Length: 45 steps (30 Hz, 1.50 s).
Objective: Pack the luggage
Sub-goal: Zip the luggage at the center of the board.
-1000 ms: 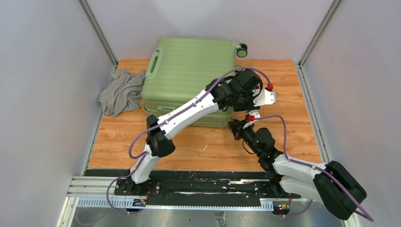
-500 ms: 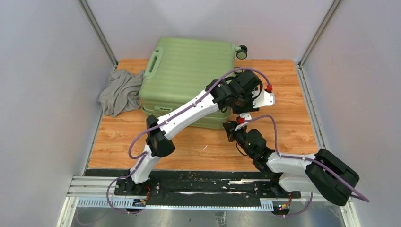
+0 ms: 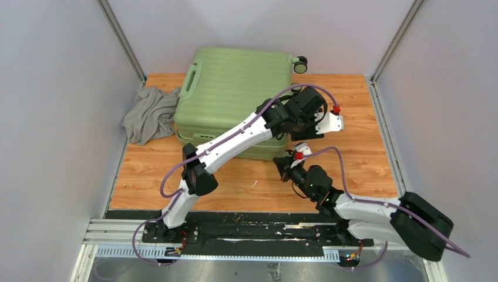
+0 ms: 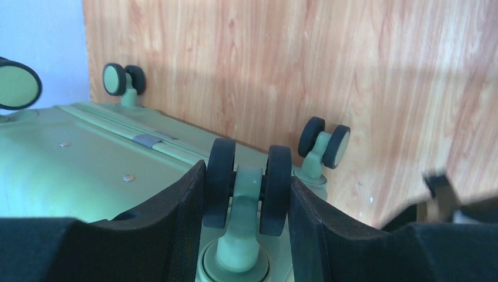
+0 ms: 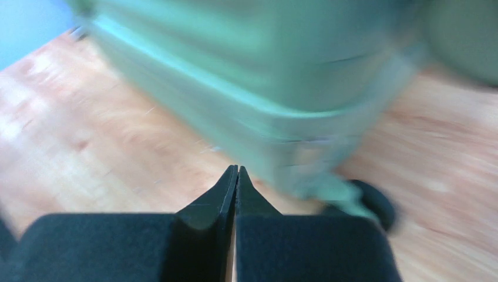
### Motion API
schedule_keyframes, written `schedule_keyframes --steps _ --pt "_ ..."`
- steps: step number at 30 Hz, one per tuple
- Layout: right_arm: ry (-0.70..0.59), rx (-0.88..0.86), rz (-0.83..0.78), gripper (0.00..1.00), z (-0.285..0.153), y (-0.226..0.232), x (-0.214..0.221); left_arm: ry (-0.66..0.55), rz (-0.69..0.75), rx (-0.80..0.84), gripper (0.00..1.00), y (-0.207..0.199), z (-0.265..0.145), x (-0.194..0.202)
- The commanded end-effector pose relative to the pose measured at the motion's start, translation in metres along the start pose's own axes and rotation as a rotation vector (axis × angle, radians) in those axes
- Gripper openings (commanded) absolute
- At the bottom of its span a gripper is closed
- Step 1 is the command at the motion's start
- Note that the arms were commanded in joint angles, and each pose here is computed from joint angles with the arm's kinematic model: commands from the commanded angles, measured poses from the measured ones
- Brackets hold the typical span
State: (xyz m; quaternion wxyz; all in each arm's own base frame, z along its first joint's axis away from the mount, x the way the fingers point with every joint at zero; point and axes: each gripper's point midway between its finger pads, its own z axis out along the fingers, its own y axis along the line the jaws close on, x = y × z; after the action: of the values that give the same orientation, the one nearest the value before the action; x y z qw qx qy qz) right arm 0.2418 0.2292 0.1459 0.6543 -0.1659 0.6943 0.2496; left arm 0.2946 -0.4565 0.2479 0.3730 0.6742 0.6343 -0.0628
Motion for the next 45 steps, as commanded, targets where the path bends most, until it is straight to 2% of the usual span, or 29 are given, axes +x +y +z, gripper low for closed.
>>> schedule_keyframes --steps 1,2,3,4,5,6,9,13,17,20,23,28,32,34,38,41,45 --pt "0.012 -0.318 0.082 0.0 0.0 0.075 0.001 -0.544 -0.038 -0.259 0.0 0.062 -0.072 -0.142" --pt "0.01 -0.298 0.093 0.0 0.0 0.071 0.004 -0.536 -0.042 -0.249 0.07 0.059 -0.073 -0.14" --pt "0.008 -0.271 0.101 0.0 -0.001 0.065 0.007 -0.528 -0.046 -0.241 0.26 0.056 -0.074 -0.138" --pt "0.007 -0.245 0.114 0.03 -0.002 0.059 0.009 -0.516 -0.048 -0.234 0.53 0.054 -0.073 -0.134" --pt "0.016 -0.218 0.126 0.08 -0.004 0.053 0.012 -0.497 -0.053 -0.232 0.7 0.053 -0.074 -0.128" --pt "0.025 -0.195 0.13 0.13 -0.004 0.047 0.013 -0.469 -0.06 -0.232 0.8 0.052 -0.073 -0.122" --pt "0.053 -0.112 0.143 0.25 -0.004 0.028 0.014 -0.385 -0.102 -0.227 0.99 0.053 -0.078 -0.097" --pt "0.059 0.009 0.235 0.41 -0.011 -0.007 0.009 -0.293 -0.203 -0.237 1.0 0.074 -0.107 -0.045" --pt "0.049 0.047 0.289 0.58 -0.015 -0.027 -0.01 -0.141 -0.357 -0.271 1.0 0.112 -0.147 0.041" --pt "0.055 0.049 0.291 0.59 -0.014 -0.031 -0.021 -0.058 -0.459 -0.237 1.0 0.119 -0.184 0.111" --pt "0.069 0.036 0.298 0.59 -0.012 -0.031 -0.026 -0.02 -0.541 -0.225 1.0 0.107 -0.216 0.169" --pt "0.104 0.003 0.303 0.59 -0.01 -0.026 -0.025 0.036 -0.643 -0.25 1.0 0.079 -0.25 0.238" --pt "0.144 0.0 0.294 0.64 -0.013 -0.027 -0.024 0.083 -0.704 -0.251 1.0 0.057 -0.258 0.282" --pt "0.16 0.009 0.288 0.67 -0.015 -0.029 -0.022 0.116 -0.69 -0.246 1.0 0.048 -0.258 0.299" --pt "0.184 0.025 0.291 0.71 -0.019 -0.035 -0.022 0.125 -0.759 -0.251 1.0 0.051 -0.256 0.323" --pt "0.199 0.03 0.306 0.73 -0.021 -0.038 -0.023 0.059 -0.862 -0.293 1.0 0.076 -0.256 0.334" --pt "0.208 0.025 0.315 0.77 -0.023 -0.036 -0.025 -0.068 -1.008 -0.299 0.98 0.11 -0.246 0.328"
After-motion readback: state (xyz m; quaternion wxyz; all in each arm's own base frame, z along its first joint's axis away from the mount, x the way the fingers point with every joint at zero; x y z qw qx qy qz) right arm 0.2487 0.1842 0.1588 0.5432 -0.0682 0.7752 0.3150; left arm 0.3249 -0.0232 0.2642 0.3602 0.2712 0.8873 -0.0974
